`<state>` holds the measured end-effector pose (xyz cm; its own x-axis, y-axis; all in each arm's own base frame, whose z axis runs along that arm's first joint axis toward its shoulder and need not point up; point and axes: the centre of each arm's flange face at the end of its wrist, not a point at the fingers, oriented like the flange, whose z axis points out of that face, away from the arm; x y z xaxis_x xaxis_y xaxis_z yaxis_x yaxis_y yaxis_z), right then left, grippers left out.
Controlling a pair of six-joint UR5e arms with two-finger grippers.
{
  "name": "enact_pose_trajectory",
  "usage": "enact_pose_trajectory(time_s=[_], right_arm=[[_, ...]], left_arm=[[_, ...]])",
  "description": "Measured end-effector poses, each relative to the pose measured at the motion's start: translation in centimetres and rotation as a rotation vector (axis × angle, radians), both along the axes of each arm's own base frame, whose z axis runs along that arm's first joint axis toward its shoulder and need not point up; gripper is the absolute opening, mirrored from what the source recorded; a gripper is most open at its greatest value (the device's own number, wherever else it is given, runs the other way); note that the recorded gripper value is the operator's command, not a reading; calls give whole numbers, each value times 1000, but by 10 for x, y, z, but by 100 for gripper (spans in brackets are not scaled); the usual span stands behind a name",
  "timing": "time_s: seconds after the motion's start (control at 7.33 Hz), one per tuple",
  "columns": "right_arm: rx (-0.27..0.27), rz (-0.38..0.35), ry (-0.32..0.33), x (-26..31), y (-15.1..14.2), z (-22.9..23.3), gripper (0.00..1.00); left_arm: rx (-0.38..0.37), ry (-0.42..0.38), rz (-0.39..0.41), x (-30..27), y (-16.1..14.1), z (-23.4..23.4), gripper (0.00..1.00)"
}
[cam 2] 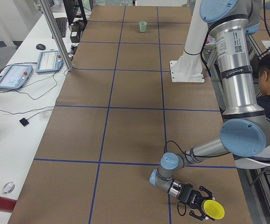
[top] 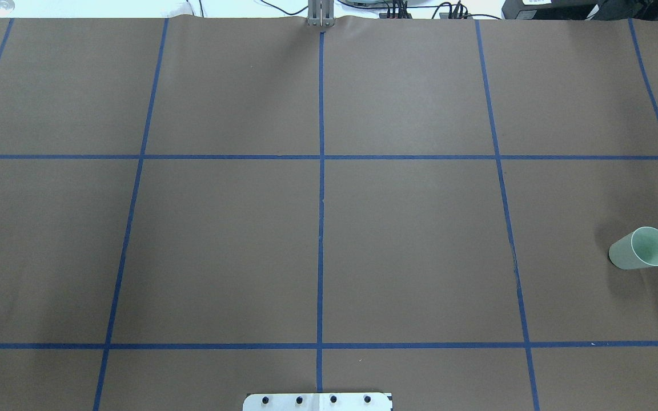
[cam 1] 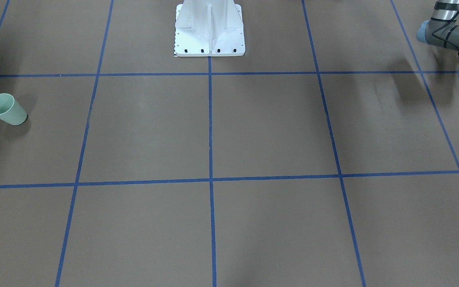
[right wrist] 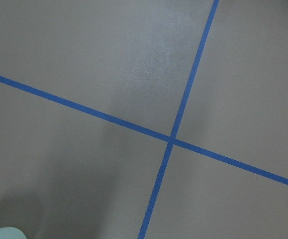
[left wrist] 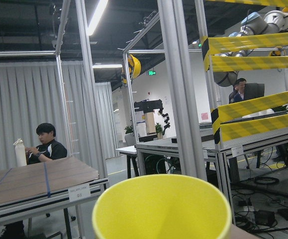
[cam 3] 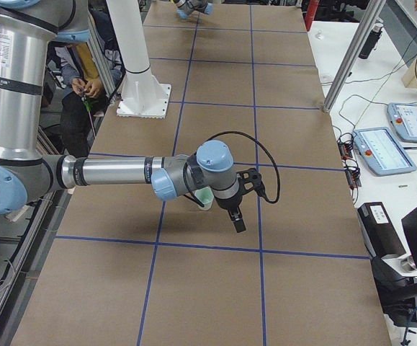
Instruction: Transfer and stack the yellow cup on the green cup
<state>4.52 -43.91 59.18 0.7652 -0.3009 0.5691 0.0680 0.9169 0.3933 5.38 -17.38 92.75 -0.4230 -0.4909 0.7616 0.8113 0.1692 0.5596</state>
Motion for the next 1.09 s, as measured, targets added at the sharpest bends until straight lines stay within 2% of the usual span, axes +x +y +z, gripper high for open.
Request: enact_pose_trajectory(time_s=[0.41, 0.68, 0.95, 1.09], right_arm=[[-15, 3, -1, 0, 1, 6, 100], [-23, 4, 0, 0, 0, 10, 100], [-25, 8, -1, 0, -1, 10, 100], [-28, 14, -3, 0, -2, 9, 100]], left_arm=[[177, 31, 267, -35, -10, 10, 20], [333, 42, 432, -56, -23, 20, 16], [485, 86, 549, -65, -45, 24, 14], [537, 116, 587, -64, -52, 26, 13]])
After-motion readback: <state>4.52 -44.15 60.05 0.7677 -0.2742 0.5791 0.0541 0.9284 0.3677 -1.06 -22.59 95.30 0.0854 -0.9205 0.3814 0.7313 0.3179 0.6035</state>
